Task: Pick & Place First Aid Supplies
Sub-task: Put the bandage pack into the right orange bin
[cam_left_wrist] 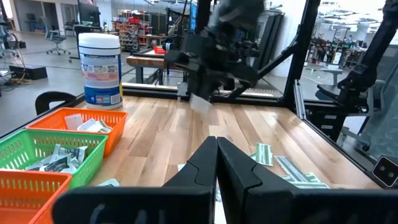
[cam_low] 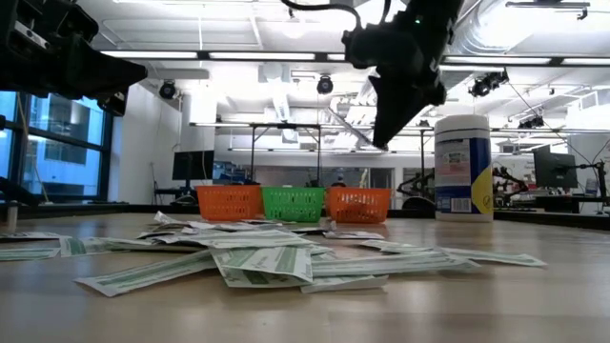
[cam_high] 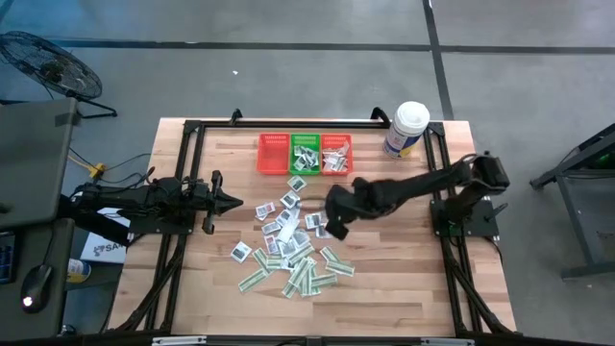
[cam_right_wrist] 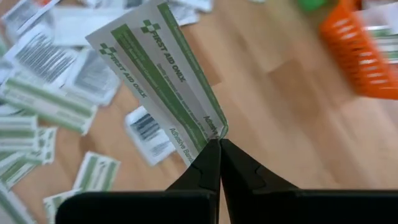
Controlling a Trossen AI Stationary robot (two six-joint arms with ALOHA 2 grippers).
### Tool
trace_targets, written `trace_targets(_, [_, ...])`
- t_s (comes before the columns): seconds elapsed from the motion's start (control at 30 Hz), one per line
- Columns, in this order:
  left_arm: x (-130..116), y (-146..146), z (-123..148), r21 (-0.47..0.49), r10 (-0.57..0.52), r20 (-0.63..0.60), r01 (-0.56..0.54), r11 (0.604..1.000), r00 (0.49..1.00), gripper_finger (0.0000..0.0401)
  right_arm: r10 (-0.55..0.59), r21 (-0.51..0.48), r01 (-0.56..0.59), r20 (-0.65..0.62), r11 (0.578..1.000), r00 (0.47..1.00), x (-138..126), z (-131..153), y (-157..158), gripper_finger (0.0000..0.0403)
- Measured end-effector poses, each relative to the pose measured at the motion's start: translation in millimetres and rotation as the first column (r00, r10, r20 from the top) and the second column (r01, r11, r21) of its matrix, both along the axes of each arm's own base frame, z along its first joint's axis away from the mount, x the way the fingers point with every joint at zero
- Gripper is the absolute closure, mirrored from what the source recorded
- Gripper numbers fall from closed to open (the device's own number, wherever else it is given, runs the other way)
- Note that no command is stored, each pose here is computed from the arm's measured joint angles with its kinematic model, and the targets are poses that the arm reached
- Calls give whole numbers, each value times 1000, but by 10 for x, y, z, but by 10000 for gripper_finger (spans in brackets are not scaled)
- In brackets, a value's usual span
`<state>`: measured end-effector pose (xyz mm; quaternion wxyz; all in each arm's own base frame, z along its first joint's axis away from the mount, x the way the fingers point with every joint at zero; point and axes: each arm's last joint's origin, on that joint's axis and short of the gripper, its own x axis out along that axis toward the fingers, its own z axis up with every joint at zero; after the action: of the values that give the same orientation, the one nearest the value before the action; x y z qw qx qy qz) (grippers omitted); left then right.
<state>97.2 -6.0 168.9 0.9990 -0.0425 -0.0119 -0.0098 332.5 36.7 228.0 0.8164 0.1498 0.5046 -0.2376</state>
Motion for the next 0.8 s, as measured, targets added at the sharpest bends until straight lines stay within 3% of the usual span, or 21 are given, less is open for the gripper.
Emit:
trace_targets(0.5, [0,0,0,0,0,0,0,1000,1000,400,-178,18,179,-43,984,983,-310,287,-1013,403])
trace_targets(0.7, [0,0,0,0,0,0,0,1000,1000,400,-289,47,289,-22,956,957,-397,294,-1387,403])
trace_targets(0.8, [0,0,0,0,0,0,0,1000,1000,400,-361,112,361,-21,926,932,-438,270,-1530,403])
